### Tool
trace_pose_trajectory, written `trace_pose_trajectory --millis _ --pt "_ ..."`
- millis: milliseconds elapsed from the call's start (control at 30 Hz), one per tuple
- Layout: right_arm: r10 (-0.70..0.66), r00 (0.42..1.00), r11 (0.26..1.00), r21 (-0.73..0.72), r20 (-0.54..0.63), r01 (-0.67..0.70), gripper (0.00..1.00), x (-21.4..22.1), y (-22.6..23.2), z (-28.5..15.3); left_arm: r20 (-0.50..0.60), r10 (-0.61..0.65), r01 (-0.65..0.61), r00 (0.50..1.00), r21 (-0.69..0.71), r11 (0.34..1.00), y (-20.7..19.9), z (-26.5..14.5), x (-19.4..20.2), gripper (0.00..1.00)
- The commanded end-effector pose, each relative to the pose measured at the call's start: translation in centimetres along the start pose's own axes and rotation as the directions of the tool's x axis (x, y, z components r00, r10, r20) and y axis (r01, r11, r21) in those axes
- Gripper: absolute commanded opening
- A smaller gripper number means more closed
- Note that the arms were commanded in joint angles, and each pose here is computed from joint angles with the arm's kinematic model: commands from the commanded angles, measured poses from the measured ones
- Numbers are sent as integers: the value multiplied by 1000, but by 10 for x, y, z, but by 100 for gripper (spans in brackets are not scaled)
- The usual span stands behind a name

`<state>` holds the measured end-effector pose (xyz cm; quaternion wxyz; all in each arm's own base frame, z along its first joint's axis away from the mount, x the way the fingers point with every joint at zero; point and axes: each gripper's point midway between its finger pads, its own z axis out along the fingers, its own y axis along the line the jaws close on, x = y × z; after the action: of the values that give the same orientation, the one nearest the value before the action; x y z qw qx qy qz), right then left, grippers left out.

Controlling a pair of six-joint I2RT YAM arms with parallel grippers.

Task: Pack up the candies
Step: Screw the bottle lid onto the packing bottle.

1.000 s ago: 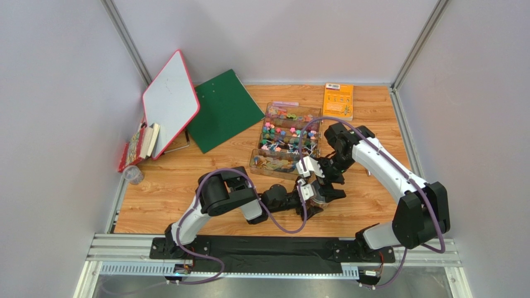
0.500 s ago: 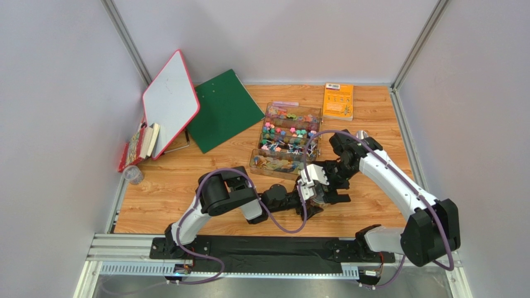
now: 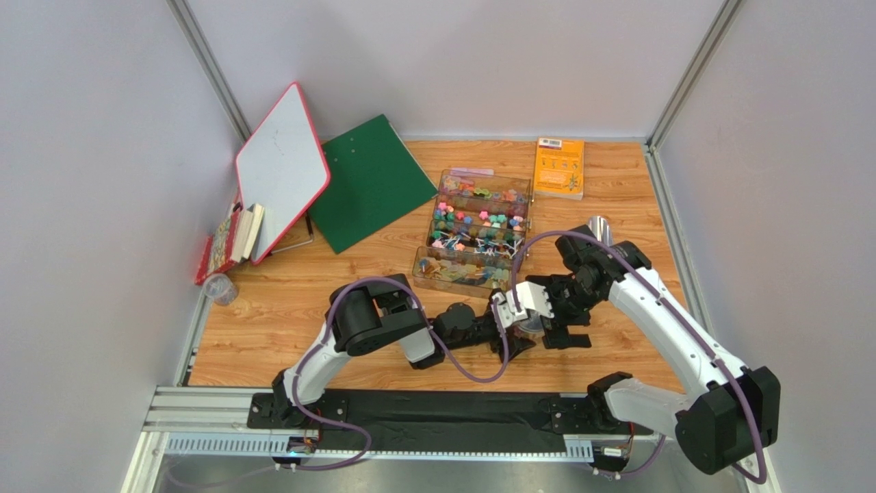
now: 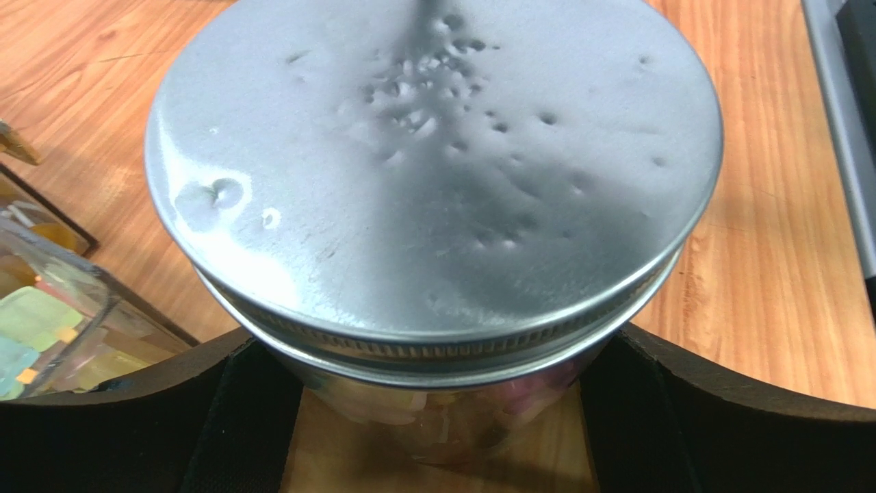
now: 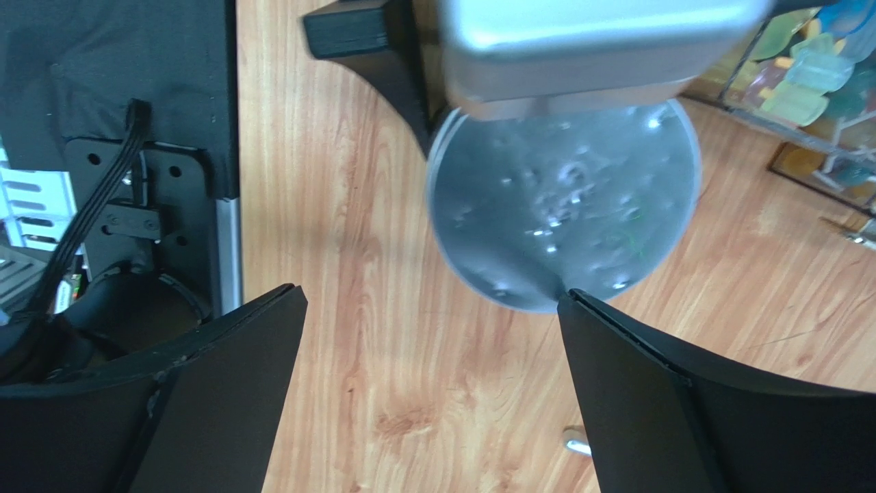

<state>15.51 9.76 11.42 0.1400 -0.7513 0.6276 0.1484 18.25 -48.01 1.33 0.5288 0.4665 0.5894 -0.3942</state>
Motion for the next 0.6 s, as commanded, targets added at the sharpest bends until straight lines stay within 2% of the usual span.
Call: trace_pose_trajectory --millis 0,133,300,467,567 --pt "135 982 948 -269 -135 -167 100 19 91 -23 -446 -12 -16 895 -59 998 13 -58 136 0" --pt "136 985 964 -216 -103 -156 100 18 74 -29 -450 2 -18 893 -32 999 7 -59 136 0" --pt "120 993 985 -121 -7 -120 100 -5 21 -37 -445 10 -19 895 -16 1000 2 -57 134 0" --pt "111 992 979 -178 52 -100 100 -18 -6 -28 -447 16 -26 894 -15 1000 3 -59 132 0" --pt "82 994 970 -236 73 -63 100 -22 -2 -27 -446 23 -37 895 -24 999 6 -58 131 0"
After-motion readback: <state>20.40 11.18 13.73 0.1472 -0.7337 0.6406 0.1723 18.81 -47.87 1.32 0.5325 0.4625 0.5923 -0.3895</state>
